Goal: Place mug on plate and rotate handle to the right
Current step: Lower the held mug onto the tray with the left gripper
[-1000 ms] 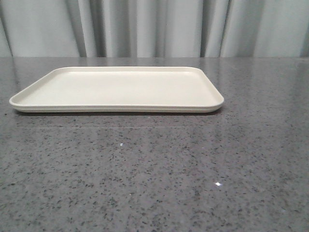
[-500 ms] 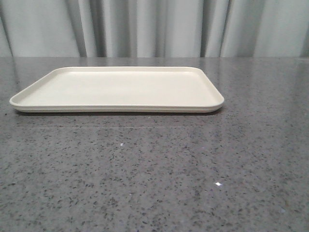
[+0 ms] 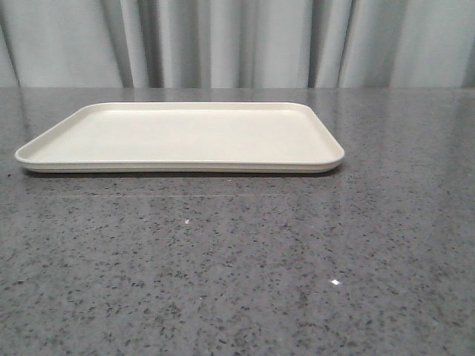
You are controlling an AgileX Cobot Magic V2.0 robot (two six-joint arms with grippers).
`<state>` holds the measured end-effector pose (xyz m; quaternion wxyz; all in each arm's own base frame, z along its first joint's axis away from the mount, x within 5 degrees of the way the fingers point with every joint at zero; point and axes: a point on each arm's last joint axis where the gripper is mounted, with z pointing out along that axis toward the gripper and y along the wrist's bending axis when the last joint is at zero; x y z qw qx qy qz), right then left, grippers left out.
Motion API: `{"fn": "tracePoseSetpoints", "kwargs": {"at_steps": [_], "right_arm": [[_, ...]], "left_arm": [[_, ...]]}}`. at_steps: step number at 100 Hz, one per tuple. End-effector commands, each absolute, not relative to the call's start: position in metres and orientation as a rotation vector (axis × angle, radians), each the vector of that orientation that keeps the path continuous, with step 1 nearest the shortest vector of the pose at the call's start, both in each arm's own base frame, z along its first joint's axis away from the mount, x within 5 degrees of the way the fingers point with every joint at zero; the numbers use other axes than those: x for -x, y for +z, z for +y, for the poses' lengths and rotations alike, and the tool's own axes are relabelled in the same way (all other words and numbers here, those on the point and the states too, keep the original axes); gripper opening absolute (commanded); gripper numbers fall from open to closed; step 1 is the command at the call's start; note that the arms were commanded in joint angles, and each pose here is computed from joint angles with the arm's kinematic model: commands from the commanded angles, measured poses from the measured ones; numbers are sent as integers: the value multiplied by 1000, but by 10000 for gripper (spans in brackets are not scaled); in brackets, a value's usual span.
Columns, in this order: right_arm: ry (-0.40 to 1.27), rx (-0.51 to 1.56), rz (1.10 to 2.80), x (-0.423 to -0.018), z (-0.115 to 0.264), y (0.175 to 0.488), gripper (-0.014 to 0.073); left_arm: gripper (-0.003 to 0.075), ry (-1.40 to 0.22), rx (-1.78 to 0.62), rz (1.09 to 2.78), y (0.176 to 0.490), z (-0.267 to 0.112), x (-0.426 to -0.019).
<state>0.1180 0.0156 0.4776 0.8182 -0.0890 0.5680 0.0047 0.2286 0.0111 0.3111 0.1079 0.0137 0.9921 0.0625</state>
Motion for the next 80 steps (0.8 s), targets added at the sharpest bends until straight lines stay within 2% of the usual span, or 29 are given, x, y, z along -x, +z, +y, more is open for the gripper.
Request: {"fn": "tracePoseSetpoints", "kwargs": {"at_steps": [1,8,25,58,80], "right_arm": [[-11,166,1175,-115,13,488,401],[-12,164,1175,-115,13,488,401],[-12,164,1175,-115,13,488,401],[-14,161,1174,-115,13,488,401],[-13,152,1173,-115,12,489,401]], "left_arm": [[316,196,-47,2897,320,11,-225],[250,199,-48,2891,320,11,-225],[-17,206,-51,2871,321,11,-227],[-20,210,-83,2840,324,11,-228],[-20,121,-65,2711,355,6,-224]]}}
